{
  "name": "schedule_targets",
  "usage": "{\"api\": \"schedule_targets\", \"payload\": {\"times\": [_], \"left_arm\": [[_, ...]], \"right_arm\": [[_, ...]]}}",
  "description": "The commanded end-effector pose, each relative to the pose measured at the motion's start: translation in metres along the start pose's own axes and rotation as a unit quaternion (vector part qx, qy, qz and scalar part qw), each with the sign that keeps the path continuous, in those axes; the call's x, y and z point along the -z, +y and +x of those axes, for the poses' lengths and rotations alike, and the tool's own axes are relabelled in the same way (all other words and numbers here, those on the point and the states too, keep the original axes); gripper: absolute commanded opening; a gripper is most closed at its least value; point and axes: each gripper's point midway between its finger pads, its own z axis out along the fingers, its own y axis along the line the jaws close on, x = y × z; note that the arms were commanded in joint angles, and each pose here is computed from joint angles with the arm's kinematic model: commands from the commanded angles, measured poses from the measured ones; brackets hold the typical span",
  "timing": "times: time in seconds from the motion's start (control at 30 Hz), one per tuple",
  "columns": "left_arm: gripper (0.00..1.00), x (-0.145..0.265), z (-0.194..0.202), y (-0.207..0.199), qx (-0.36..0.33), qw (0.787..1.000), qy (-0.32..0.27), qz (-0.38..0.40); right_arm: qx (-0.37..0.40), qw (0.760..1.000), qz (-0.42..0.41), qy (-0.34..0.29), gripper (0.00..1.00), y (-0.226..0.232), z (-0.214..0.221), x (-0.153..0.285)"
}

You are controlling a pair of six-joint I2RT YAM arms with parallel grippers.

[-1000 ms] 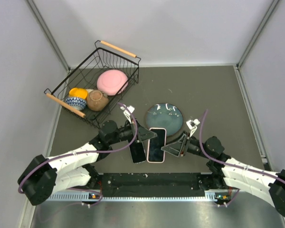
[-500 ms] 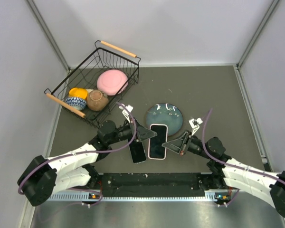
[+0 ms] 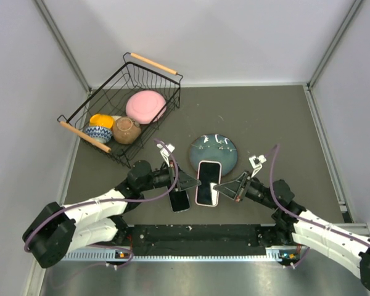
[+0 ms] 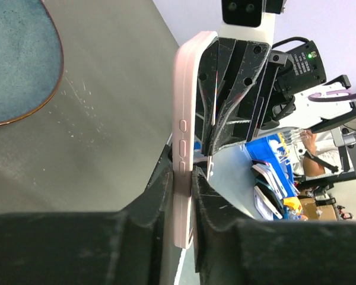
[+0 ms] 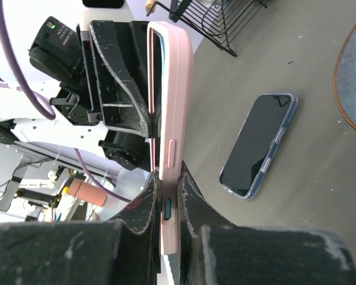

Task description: Put the phone into the phone case

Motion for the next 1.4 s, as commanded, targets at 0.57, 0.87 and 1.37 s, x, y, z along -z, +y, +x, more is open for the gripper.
{"api": "schedule_targets", "payload": {"times": [0.57, 0.87, 1.37], "left_arm": [[0.33, -0.004, -0.003, 0.023, -0.068, 0.992, 0.027, -0.103], [0.84, 0.037, -0.046, 0.019, -0.156, 0.964, -0.032, -0.213], [0.99, 0.093, -0.081, 0.019, -0.208, 0.919, -0.109, -0.317]], "right_arm": [[-0.001, 0.998, 0.058, -0.012, 0.0, -0.033, 0.004, -0.004], [0.015, 0.988, 0.128, 0.081, 0.0, -0.056, 0.03, 0.0], [-0.05, 0.957, 0.157, 0.238, 0.02, -0.079, 0.071, -0.042]]}}
